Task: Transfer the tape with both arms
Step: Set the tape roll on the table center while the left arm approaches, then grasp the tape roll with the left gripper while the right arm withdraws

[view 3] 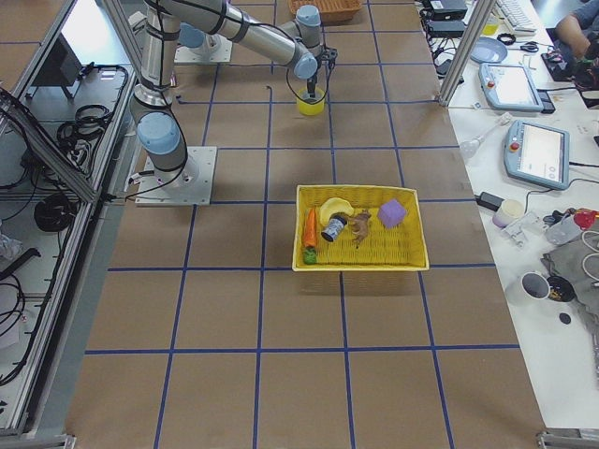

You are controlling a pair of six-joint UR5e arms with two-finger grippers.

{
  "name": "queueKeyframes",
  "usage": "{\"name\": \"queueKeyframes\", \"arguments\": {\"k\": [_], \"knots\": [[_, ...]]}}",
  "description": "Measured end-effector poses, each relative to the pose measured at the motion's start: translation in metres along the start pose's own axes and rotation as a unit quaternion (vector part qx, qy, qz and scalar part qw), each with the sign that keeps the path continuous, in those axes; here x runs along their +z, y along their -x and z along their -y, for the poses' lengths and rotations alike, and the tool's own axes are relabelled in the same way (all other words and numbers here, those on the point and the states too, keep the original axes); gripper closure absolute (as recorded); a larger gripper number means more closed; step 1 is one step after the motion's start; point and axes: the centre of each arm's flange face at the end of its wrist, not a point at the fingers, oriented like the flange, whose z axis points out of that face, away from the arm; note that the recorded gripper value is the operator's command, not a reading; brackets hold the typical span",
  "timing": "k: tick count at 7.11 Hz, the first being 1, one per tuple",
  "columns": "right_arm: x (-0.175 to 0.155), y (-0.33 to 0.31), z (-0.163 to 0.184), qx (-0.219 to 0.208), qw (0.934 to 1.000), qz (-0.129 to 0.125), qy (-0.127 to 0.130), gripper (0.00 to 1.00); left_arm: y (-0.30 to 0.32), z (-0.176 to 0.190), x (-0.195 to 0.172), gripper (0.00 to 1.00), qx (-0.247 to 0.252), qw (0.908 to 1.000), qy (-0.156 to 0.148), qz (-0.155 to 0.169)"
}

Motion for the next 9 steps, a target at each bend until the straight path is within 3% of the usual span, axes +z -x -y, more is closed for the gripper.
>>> {"name": "queueKeyframes", "arguments": {"k": [3,5,6,9], "knots": [[-0.048,-0.094,0.083,-0.030,0.9989,-0.032,0.013,0.00,-0.002,0.003,0.010,0.00,-0.008,0.9999,0.010,-0.002],[-0.098,-0.176,0.117,-0.043,0.9983,-0.035,0.014,0.00,-0.030,0.015,0.045,0.00,-0.033,0.9981,0.025,-0.046],[-0.133,-0.206,0.116,-0.060,0.9974,-0.036,0.012,0.00,-0.063,0.023,0.082,0.00,-0.028,0.9972,0.023,-0.065],[-0.226,-0.227,0.093,-0.082,0.9958,-0.036,-0.019,0.00,-0.149,0.009,0.210,0.00,-0.042,0.9971,0.042,-0.048]]}}
